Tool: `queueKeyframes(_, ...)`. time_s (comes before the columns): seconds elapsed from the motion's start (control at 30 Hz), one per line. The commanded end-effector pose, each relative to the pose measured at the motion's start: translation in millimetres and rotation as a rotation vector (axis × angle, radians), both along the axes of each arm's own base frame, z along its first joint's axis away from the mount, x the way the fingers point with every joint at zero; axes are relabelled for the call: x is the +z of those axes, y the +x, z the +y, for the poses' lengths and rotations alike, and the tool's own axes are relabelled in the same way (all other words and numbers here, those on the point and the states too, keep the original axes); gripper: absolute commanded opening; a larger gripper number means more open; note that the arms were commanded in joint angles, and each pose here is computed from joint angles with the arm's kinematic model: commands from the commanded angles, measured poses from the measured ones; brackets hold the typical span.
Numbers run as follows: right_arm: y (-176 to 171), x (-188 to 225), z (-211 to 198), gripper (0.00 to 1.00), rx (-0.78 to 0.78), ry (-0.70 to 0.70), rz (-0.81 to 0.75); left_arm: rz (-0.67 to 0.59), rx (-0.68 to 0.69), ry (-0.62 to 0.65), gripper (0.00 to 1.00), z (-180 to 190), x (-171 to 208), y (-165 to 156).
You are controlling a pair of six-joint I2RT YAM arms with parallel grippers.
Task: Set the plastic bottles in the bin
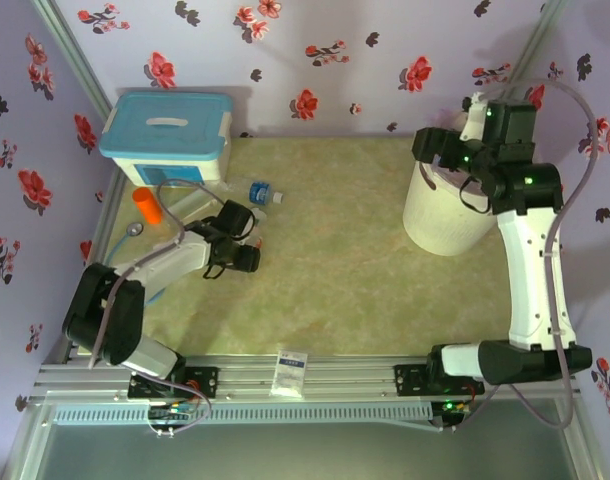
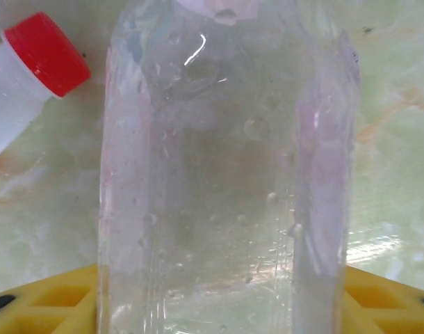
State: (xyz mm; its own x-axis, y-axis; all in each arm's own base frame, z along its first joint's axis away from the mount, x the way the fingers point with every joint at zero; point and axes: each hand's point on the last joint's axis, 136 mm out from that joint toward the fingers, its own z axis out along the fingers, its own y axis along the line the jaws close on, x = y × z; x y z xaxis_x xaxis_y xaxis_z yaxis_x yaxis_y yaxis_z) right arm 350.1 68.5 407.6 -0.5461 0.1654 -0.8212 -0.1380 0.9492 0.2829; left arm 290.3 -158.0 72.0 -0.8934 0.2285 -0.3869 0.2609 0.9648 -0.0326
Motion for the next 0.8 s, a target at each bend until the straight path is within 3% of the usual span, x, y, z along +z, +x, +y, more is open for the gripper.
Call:
queueKeyframes(0.0, -14, 8, 35, 0.92, 0.102, 0.101, -0.029, -0.089, -0.027, -0.090, 0.56, -15, 33, 4)
queueKeyframes(0.23, -22, -27, 109, 0.91, 0.286, 0.249, 0.029, -0.353, -0.072, -0.397, 0.31, -46, 94, 11)
queueKeyframes(0.33, -20, -47, 145, 0.91, 0.394, 0.345, 0.068, -0.443, -0.097, -0.517, 0.26, -56, 115, 9)
queueKeyframes(0.47, -18, -57, 194, 0.92, 0.507, 0.471, 0.066, -0.465, -0.135, -0.586, 0.25, -65, 121, 2)
queueKeyframes(0.77, 7, -112, 263, 0.89, 0.539, 0.556, 0.192, -0.481, -0.178, -0.651, 0.24, -81, 122, -8)
